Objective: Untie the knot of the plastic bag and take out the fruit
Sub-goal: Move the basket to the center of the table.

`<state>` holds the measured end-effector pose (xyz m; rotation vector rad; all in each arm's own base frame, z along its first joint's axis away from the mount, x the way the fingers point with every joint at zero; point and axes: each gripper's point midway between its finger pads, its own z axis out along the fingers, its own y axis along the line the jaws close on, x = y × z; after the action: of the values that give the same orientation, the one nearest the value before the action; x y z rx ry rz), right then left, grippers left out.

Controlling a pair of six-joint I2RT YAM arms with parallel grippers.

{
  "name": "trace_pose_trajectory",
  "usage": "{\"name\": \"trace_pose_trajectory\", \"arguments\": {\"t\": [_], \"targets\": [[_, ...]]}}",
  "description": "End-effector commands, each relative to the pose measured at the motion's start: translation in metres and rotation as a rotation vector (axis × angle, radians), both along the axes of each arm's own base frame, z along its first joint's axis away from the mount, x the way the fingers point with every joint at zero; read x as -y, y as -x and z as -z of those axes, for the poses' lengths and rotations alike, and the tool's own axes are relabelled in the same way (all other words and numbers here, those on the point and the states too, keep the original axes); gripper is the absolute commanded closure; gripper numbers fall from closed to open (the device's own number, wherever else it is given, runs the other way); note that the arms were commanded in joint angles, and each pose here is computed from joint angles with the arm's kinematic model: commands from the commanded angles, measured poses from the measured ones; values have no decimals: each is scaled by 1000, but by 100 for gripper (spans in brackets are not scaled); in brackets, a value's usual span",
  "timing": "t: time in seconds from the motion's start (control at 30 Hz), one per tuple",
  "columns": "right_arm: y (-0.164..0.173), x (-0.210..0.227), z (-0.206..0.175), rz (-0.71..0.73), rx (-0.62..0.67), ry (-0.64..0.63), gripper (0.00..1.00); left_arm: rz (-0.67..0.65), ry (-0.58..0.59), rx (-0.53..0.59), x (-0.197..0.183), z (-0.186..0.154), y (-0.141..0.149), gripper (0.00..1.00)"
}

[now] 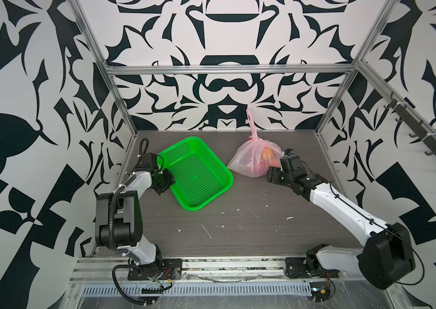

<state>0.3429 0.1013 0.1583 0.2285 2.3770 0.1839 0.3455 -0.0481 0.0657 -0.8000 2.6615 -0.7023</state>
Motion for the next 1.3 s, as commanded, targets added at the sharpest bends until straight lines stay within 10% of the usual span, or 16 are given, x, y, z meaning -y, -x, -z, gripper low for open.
{"name": "trace_pose_trajectory", "arguments": {"t": [0.0, 0.73, 1.27], "targets": [[-10, 2, -29, 33, 77, -5, 15, 104, 70, -55, 22, -5, 39, 100], [0, 38, -51, 116, 103, 101, 13, 479, 4, -36, 168, -33, 120, 100], [5, 49, -46, 138, 89, 94, 12, 521, -64, -62, 229, -1, 80, 100]]}}
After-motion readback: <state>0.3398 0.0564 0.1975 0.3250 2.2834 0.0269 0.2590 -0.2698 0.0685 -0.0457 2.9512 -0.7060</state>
